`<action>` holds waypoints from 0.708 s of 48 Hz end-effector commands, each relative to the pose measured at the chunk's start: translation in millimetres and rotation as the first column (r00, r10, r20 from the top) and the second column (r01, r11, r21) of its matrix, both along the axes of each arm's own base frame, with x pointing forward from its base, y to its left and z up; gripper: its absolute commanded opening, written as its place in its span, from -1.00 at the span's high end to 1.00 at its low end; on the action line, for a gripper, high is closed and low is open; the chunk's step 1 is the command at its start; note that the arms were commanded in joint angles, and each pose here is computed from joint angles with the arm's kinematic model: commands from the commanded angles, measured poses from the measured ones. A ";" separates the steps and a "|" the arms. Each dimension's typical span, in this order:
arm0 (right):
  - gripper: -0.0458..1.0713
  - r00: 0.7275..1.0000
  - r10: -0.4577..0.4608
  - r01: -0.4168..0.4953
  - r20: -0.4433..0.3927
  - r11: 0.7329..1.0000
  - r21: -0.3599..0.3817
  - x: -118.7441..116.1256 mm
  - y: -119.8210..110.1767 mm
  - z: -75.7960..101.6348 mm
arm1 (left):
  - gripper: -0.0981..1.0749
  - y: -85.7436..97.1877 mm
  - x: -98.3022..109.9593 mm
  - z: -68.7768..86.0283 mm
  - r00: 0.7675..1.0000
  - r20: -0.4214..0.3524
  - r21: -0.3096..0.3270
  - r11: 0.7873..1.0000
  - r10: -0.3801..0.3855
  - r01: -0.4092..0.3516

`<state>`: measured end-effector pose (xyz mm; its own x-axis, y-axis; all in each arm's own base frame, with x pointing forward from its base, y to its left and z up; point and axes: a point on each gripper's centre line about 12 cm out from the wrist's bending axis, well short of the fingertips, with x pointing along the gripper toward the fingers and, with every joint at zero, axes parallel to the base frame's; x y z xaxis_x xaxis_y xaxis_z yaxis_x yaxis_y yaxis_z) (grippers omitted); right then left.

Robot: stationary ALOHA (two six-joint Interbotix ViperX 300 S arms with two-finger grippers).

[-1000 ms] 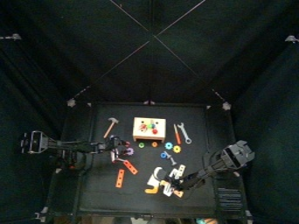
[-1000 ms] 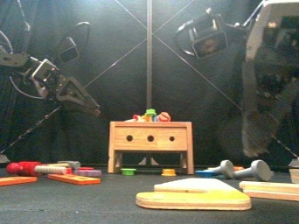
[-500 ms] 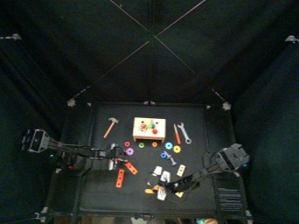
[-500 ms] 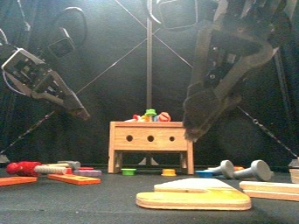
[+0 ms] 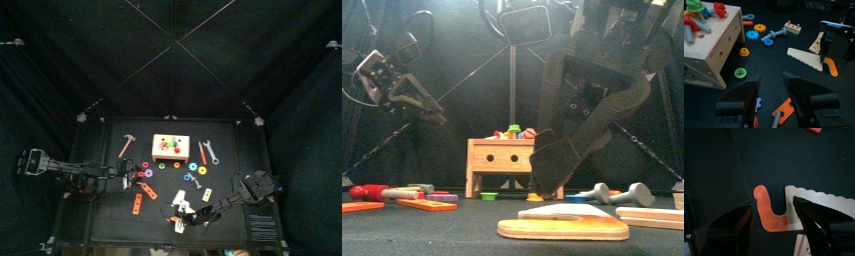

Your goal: Grab saw

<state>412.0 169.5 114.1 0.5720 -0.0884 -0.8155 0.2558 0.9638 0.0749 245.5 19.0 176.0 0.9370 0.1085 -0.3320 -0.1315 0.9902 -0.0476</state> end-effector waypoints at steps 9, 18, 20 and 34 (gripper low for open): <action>-0.72 1.000 0.004 -0.005 0.025 1.000 0.027 5.7 9.4 8.6 | -0.54 2.5 -3.6 2.6 1.000 0.020 -0.007 1.000 0.017 -0.017; -0.71 1.000 0.001 -0.001 0.009 0.999 0.034 6.3 12.3 1.5 | -0.54 3.6 -3.7 2.6 1.000 0.020 -0.006 1.000 0.021 -0.021; -0.71 1.000 0.000 0.000 0.008 0.999 0.034 7.0 12.7 0.3 | -0.54 4.3 -3.7 2.8 0.999 0.021 -0.005 1.000 0.025 -0.024; -0.71 1.000 -0.008 0.009 -0.012 0.999 0.034 6.5 13.7 -7.7 | -0.54 5.4 -4.6 1.3 0.999 0.015 -0.006 1.000 0.029 -0.029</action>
<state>415.3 181.2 95.3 0.5425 -0.0785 -0.8364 0.2625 0.9616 0.0800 238.5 23.3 172.8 0.9327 0.1285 -0.3369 -0.1562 0.9861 -0.0564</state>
